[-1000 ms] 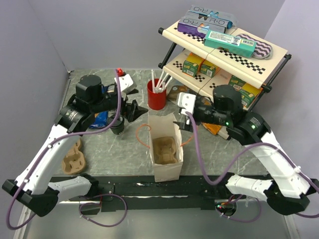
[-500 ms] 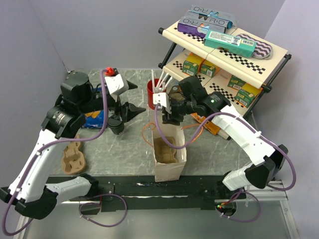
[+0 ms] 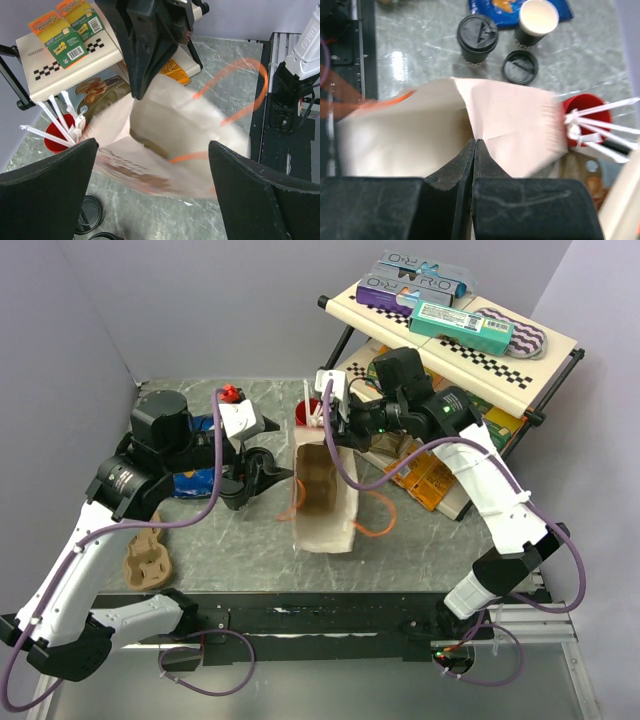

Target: Pack the takeout coffee

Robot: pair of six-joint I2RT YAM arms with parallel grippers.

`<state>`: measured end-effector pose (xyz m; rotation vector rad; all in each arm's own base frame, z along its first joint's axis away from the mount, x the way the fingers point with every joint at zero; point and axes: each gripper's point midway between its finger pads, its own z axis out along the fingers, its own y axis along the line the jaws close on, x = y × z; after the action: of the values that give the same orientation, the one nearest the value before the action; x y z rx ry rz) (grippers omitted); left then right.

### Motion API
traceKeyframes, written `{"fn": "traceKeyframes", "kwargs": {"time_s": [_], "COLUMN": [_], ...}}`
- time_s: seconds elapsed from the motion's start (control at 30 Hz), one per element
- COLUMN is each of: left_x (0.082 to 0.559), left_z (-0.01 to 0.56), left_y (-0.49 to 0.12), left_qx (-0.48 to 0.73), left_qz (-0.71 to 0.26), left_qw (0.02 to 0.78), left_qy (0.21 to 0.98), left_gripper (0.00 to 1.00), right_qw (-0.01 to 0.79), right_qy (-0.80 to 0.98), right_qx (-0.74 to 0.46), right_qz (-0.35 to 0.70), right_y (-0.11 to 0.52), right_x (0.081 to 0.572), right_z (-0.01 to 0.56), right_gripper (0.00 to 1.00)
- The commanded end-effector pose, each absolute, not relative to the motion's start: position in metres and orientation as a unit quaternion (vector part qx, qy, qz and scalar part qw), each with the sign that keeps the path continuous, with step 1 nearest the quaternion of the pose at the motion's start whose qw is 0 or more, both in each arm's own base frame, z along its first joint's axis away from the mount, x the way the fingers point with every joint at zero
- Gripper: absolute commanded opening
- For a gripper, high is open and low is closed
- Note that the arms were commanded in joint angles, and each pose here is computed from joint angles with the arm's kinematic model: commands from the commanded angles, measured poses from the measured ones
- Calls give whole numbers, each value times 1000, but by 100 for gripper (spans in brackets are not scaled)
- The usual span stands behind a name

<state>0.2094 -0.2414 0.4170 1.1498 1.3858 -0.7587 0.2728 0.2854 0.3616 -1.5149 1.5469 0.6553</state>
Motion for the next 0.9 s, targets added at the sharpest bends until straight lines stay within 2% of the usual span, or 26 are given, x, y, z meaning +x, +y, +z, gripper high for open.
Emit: {"fn": "traceKeyframes", "kwargs": {"time_s": [0.0, 0.37, 0.63, 0.87], "left_x": [210, 208, 248, 215], "left_z": [427, 438, 440, 425], "left_y": [-239, -233, -211, -227], "left_qx": [493, 482, 400, 436], "left_qz": [-307, -299, -227, -308], "left_qw": [584, 592, 625, 575], "left_qy": [567, 573, 631, 619], "left_gripper": [99, 99, 99, 99], "right_qw": [403, 434, 397, 364], "right_qy": [657, 704, 780, 849], "right_qx": [-569, -467, -324, -198], "right_qz": [286, 312, 359, 329], "right_y": [282, 282, 271, 231], "right_x": [262, 265, 272, 316], "right_z": [359, 390, 398, 362], "right_gripper": [0, 0, 0, 0]}}
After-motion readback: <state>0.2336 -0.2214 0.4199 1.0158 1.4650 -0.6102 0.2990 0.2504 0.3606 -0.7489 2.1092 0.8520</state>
